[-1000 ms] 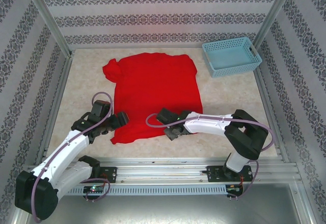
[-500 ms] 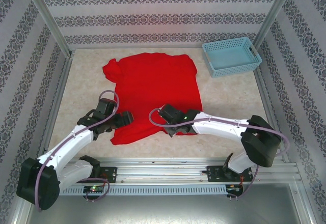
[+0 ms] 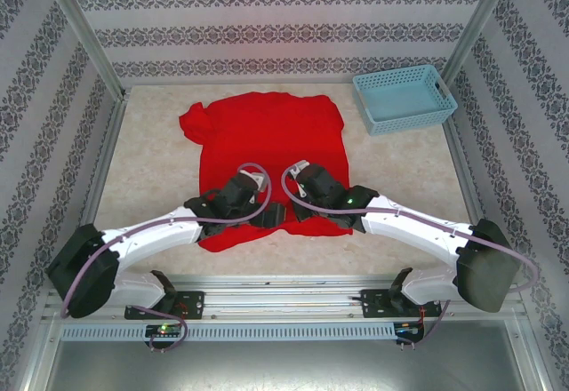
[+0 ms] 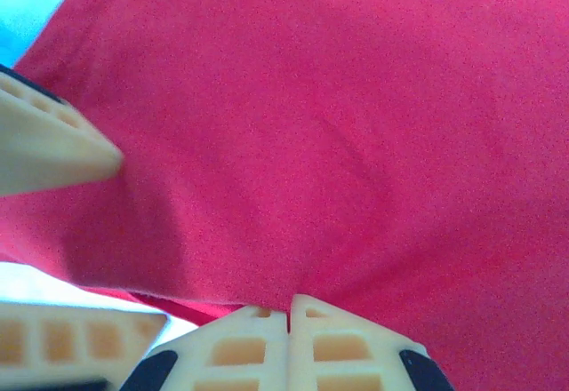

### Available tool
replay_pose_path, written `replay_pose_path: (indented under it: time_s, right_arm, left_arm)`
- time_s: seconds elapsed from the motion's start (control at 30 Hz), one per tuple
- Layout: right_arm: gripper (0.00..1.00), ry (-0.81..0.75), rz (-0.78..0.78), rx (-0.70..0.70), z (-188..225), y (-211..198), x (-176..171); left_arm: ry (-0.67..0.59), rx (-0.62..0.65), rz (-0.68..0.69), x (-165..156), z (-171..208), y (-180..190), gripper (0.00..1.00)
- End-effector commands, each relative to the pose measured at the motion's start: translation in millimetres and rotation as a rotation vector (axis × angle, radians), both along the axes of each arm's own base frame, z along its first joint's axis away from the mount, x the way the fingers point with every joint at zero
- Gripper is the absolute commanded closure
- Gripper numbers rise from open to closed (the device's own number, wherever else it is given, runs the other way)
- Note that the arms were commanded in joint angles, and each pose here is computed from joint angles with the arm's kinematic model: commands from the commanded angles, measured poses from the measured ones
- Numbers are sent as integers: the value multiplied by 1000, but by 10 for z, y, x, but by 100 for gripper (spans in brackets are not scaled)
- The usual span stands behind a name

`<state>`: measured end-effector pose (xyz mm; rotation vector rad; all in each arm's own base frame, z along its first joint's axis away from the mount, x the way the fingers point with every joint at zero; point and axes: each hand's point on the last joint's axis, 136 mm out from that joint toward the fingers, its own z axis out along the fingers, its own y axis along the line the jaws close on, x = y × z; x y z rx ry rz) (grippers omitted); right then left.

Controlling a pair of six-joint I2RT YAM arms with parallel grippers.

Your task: Fold the inside-out t-shirt

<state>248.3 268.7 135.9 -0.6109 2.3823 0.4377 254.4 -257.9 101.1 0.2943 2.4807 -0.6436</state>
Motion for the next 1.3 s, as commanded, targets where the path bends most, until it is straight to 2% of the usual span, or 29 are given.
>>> replay_pose_path:
  time_s: [0.0, 0.07, 0.13, 0.2, 0.3, 0.4, 0.43, 0.5, 0.63, 0.73, 0.9, 1.07, 1.27]
  right_arm:
    - [100, 0, -12, 96, 163, 77, 28]
    - [100, -6, -24, 96, 183, 44, 41]
    - [100, -9, -37, 99, 192, 1, 45]
    - [100, -12, -55, 106, 189, -51, 52]
    - [100, -11, -87, 126, 171, -134, 65]
    - [100, -4, -111, 150, 165, -175, 86]
    - [96, -4, -121, 162, 162, -179, 97]
    - [79, -12, -133, 193, 176, -172, 107]
    - [69, -49, -140, 280, 158, -154, 44]
    - [61, -77, -66, 351, 147, 1, -135]
    - [54, -104, 22, 360, -42, 213, -341]
    - [51, -113, 0, 321, -408, 299, -231]
    - [49, -167, 23, 272, -569, 448, -94]
  left_arm:
    - [-103, 7, -37, 173, 158, -176, 8]
    - [-102, 30, -13, 222, 128, -163, 10]
    - [-98, 80, 29, 287, 109, -97, 17]
    - [-109, 114, 43, 339, 115, -69, 31]
    - [-129, 134, 55, 414, 181, -69, 62]
    - [-149, 111, 61, 464, 320, -118, 85]
    - [-158, 101, 69, 489, 376, -125, 91]
    - [-169, 66, 82, 535, 487, -141, 100]
    - [-180, 1, 67, 616, 687, -201, 100]
    - [-196, -15, 48, 641, 848, -250, 100]
    - [-230, -33, 36, 632, 1077, -232, 100]
    - [-246, -44, 29, 613, 1226, -215, 100]
    - [-254, -61, 13, 571, 1340, -211, 100]
